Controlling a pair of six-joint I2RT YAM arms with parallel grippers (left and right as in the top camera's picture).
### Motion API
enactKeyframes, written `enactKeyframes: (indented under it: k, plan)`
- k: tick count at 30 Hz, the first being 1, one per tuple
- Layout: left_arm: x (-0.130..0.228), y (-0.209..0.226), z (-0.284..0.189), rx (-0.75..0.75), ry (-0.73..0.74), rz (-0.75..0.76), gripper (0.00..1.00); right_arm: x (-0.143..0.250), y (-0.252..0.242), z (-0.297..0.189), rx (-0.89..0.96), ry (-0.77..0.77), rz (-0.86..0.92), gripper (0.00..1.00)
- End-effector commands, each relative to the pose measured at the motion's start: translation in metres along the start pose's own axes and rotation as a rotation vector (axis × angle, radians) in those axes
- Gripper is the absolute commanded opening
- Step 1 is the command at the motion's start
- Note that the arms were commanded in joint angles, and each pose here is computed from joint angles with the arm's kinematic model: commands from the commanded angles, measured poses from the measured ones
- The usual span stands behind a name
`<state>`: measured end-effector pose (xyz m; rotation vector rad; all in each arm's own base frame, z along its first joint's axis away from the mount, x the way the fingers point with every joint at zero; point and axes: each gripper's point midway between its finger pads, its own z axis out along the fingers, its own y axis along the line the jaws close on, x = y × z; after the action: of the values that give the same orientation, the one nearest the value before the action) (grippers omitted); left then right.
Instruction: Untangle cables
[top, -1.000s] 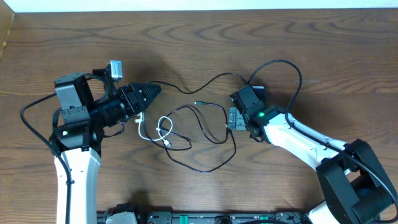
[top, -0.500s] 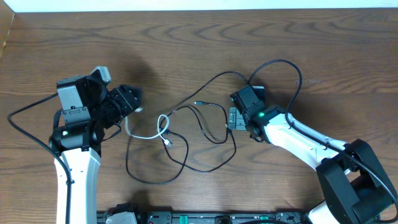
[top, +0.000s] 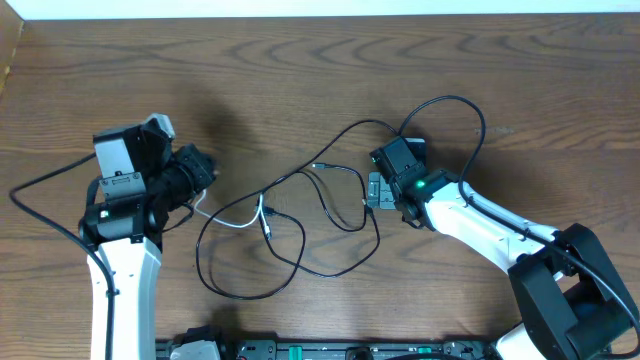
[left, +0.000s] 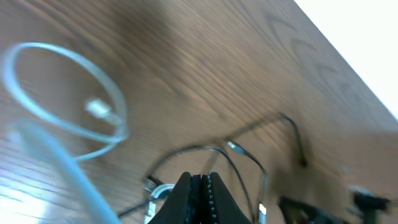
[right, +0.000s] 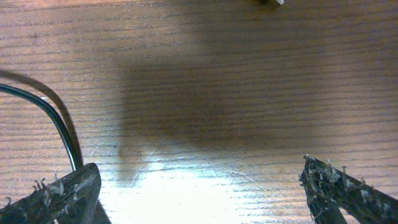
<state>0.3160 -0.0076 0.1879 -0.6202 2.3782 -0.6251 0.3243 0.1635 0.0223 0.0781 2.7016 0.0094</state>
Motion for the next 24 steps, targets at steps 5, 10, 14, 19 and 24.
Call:
enactKeyframes:
  k: [5, 10, 14, 19, 24]
  plan:
    - [0.037, -0.026, -0.007, 0.165, 0.184, -0.047, 0.08, 0.0, -0.002, 0.001, 0.013, -0.002, 0.012, 0.99]
    - [0.058, -0.018, -0.01, 0.137, 0.261, -0.018, 0.07, 0.0, -0.002, 0.001, 0.013, -0.002, 0.012, 0.99]
    - [0.068, -0.026, -0.01, 0.179, 0.3, 0.019, 0.08, 0.0, -0.002, 0.001, 0.013, -0.002, 0.012, 0.99]
    - [0.082, -0.049, -0.012, 0.295, 0.363, 0.079, 0.08, 0.0, -0.002, 0.001, 0.013, -0.002, 0.012, 0.99]
    - [0.097, -0.07, -0.01, 0.363, 0.417, 0.142, 0.08, 0.0, -0.002, 0.001, 0.013, -0.002, 0.012, 0.99]
